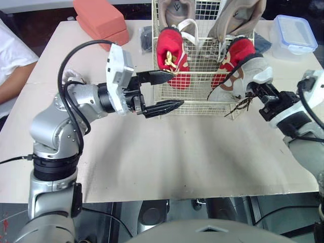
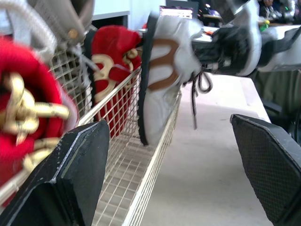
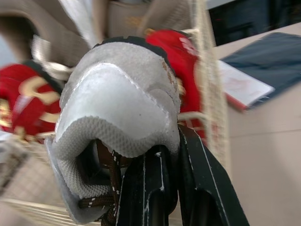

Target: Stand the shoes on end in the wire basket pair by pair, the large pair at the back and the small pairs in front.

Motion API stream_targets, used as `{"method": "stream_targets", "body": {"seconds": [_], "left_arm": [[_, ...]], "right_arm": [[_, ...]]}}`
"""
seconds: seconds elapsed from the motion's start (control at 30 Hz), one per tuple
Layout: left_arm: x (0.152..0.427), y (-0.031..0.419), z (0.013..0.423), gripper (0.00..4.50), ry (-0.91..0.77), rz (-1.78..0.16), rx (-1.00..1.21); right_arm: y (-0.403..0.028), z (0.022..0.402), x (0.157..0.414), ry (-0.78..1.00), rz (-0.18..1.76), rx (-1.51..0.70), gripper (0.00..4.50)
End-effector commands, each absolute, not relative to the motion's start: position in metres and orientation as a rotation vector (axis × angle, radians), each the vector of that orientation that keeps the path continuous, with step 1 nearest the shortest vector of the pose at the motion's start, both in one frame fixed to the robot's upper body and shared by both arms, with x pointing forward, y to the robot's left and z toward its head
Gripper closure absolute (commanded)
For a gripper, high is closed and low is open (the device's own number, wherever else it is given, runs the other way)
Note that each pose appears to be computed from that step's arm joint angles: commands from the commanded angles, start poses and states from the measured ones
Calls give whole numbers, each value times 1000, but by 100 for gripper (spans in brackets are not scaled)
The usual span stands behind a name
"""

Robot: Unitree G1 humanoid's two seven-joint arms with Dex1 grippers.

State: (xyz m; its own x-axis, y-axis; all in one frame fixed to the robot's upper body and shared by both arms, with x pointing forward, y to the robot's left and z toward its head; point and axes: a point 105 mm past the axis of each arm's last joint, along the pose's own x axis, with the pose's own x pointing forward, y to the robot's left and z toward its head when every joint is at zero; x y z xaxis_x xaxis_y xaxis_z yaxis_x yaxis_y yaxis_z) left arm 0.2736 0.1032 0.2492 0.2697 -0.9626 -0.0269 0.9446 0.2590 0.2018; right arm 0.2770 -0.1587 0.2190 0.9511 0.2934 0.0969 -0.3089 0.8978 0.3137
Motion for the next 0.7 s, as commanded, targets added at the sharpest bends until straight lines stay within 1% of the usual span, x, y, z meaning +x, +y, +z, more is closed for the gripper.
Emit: {"method": "stream_targets", "body": {"seconds": [0.03,0.13,0.33,0.4,0.47,0.57,0.67,0.7], "left_arm": [[265,103,258,6,-125,-1314,273],[264,103,259,6,-120,-1312,289],[260,100,259,6,-127,-1315,277],[261,102,260,0,-129,-1306,273],[261,103,259,0,-128,-1299,272],[262,105,257,0,-124,-1288,265],[262,105,257,0,-123,-1285,261],[263,105,257,0,-122,-1284,260]], "right_arm": [[-154,213,276,-44,288,277,450],[-154,206,279,-8,260,270,450],[-156,205,283,10,235,272,450],[-160,205,282,12,224,266,386],[-163,205,281,8,216,260,308],[-166,206,277,-4,214,246,183],[-170,211,272,-22,236,212,37],[-173,212,270,-24,249,191,2]]}}
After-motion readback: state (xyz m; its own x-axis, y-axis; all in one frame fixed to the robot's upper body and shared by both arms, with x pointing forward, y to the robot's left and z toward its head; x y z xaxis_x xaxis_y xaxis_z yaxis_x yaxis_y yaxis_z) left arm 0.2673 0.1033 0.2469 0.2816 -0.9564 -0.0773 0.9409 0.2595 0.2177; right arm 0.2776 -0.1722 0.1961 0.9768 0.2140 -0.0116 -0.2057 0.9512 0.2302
